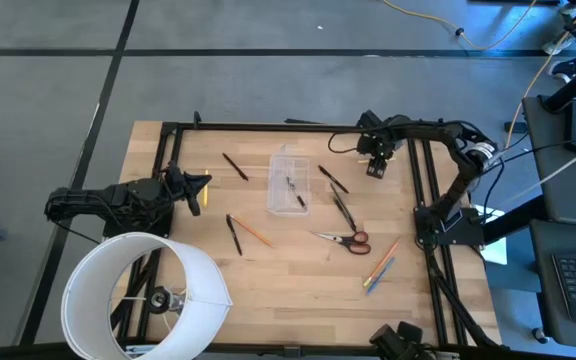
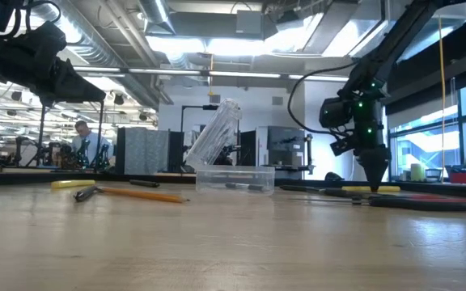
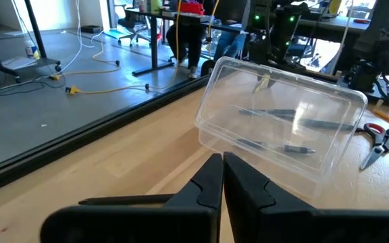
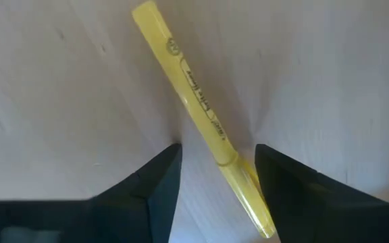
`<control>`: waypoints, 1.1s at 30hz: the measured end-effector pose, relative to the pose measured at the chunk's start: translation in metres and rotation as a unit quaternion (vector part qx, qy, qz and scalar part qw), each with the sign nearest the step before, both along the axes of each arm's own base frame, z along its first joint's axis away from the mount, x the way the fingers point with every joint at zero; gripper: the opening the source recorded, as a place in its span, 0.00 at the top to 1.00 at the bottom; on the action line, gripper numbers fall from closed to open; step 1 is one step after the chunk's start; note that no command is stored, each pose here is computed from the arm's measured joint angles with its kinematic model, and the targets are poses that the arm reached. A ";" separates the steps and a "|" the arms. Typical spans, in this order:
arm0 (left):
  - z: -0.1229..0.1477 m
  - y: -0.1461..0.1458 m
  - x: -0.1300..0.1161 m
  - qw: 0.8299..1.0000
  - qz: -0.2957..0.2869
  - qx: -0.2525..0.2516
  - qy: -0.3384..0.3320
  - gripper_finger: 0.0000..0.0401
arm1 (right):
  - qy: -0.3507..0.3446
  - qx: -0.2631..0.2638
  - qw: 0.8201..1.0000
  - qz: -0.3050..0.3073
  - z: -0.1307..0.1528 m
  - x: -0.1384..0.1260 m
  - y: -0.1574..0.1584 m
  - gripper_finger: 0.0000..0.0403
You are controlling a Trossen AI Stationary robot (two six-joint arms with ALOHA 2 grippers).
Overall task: Pick & place school supplies into a supply box
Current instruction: Put the right yellow pen into the transparent supply box
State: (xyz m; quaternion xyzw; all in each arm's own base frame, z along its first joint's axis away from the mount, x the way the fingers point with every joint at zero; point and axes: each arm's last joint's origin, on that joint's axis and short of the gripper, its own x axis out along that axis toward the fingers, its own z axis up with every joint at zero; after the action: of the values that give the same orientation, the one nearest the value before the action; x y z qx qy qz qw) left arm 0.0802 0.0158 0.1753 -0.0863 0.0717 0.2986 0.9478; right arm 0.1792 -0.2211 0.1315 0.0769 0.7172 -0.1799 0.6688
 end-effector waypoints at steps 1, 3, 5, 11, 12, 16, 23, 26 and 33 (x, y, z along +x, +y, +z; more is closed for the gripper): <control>0.000 0.000 0.000 1.000 0.000 0.000 0.000 0.98 | 0.001 0.004 1.000 0.001 -0.001 0.001 0.000 0.53; 0.000 0.000 0.000 1.000 0.000 0.000 0.000 0.98 | 0.005 0.013 1.000 0.001 -0.002 0.003 0.000 0.56; 0.000 0.000 0.000 1.000 0.000 0.000 0.000 0.98 | 0.009 0.020 1.000 0.000 -0.003 0.003 0.000 0.60; 0.000 0.000 0.000 1.000 0.000 0.000 0.000 0.98 | -0.006 0.037 0.998 -0.041 -0.004 0.004 0.002 0.73; 0.000 0.000 0.000 1.000 0.000 0.000 0.000 0.98 | -0.008 0.038 0.998 -0.055 -0.004 0.004 0.002 0.75; 0.000 0.000 0.000 1.000 0.000 0.000 0.000 0.98 | -0.014 0.039 0.992 -0.122 -0.005 0.004 0.003 0.83; 0.000 0.000 0.000 1.000 0.000 0.000 0.000 0.98 | -0.030 0.042 0.968 -0.244 -0.005 0.006 0.006 0.87; 0.000 0.000 0.000 1.000 0.000 0.000 0.000 0.98 | -0.031 0.034 0.961 -0.274 -0.005 0.008 0.007 0.84; 0.000 0.000 0.000 1.000 0.000 0.000 0.000 0.98 | -0.027 0.030 0.965 -0.260 -0.005 0.008 0.007 0.86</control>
State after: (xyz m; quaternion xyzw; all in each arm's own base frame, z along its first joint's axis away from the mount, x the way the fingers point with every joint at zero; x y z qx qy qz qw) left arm 0.0802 0.0158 0.1753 -0.0859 0.0719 0.2984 0.9478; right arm 0.1868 -0.2145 0.1263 0.2859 0.6588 -0.3242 0.6157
